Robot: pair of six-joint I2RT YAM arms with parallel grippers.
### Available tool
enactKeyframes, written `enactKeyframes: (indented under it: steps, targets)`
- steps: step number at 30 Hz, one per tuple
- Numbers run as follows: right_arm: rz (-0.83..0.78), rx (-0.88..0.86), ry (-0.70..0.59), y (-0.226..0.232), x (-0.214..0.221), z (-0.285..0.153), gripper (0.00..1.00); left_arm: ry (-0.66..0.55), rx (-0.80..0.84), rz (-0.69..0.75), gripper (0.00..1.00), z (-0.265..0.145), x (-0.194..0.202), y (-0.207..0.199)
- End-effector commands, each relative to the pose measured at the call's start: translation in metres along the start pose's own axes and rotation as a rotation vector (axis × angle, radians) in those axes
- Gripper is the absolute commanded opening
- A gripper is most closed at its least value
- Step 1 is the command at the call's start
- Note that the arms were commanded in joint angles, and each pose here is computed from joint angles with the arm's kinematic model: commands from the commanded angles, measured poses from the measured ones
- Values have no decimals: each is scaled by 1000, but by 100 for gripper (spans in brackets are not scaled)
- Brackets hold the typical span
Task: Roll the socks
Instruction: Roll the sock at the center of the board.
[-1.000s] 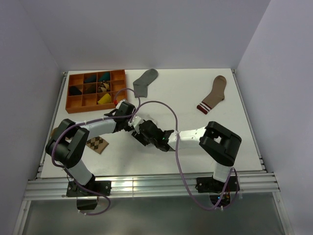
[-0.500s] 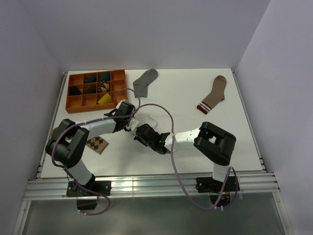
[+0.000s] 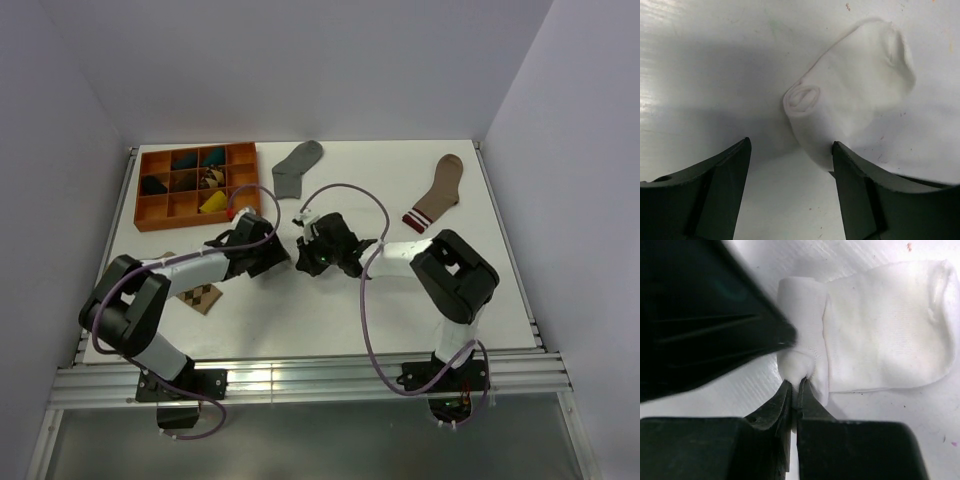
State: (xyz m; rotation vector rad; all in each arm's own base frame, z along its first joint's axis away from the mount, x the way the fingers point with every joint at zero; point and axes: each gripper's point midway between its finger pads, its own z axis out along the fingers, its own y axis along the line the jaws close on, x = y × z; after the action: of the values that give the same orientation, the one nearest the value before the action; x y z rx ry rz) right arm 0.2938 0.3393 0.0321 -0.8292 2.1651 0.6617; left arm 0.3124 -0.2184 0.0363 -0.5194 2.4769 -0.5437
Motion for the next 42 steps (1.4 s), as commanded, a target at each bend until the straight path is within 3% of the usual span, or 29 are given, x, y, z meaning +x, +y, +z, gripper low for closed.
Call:
enactKeyframes:
  steps: [1,7,20,32,37,42]
  targets:
    - [164,-211,85,16,12,-6,0,-58,31,-35,72,-12,-7,-3]
    - [339,-411,121,15,11,-8,0,-106,60,-61,72,-18,-14,-4]
    - [456,-491,255,8,5,-3,0,-167,159,-124,69,-15,-20,-15]
    - [572,-494,290,-4,15,8,0,-137,50,-148,63,4,-6,10]
    - [575,-468,294,-10,16,11,0,-124,20,-141,55,11,-3,15]
    - [510,-413,240,-15,5,2,6,-100,-7,-132,37,18,2,19]
